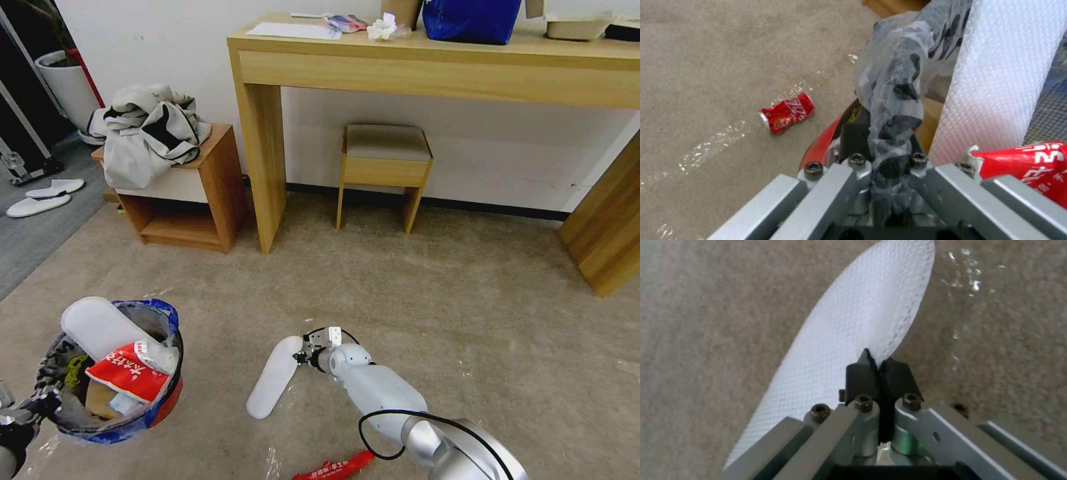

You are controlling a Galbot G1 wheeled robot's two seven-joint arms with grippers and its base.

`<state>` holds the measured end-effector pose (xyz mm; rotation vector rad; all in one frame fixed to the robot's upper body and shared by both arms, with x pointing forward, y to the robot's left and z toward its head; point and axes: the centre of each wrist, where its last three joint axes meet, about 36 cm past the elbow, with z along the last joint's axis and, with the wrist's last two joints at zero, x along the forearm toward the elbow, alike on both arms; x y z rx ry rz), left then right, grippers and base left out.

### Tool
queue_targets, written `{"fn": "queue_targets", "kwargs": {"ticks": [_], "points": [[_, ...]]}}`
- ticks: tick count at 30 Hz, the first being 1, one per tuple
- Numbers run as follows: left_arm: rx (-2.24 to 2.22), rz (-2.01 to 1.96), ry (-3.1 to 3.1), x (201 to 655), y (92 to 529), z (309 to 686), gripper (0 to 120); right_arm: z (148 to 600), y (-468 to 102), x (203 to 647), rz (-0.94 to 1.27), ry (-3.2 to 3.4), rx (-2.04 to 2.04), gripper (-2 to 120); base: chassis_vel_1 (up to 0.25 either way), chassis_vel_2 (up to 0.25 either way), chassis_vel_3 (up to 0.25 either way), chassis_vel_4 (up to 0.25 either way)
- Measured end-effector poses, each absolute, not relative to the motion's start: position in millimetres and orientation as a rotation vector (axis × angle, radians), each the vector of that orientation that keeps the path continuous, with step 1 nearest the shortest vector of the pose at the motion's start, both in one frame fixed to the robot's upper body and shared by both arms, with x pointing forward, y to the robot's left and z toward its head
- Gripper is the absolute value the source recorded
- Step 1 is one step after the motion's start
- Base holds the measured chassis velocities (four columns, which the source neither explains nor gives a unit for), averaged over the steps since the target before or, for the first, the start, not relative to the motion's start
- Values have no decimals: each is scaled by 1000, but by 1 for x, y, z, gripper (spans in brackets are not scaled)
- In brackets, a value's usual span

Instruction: Pick up the trash bin and place the garbage on the floor into it.

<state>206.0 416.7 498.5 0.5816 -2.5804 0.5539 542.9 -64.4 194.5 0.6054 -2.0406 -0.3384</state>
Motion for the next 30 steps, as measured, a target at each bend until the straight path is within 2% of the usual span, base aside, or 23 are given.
{"fn": "queue_targets", "kwargs": {"ticks": [7, 15, 21, 23, 30], "points": [[588, 557, -2576, 207, 420, 496, 0, 216, -46, 543, -409, -2039, 636, 0, 0, 0, 0, 0], [590, 556, -2559, 210, 422, 493, 0, 269, -7, 534, -522, -2052, 759, 0, 0, 0, 0, 0], [579, 563, -2552, 214, 420, 492, 0, 296, -24, 533, -555, -2091, 760, 0, 0, 0, 0, 0], [572, 570, -2542, 218, 417, 492, 0, 317, -37, 534, -564, -2135, 763, 0, 0, 0, 0, 0], [567, 576, -2522, 219, 415, 494, 0, 337, -52, 536, -578, -2222, 768, 0, 0, 0, 0, 0]]}}
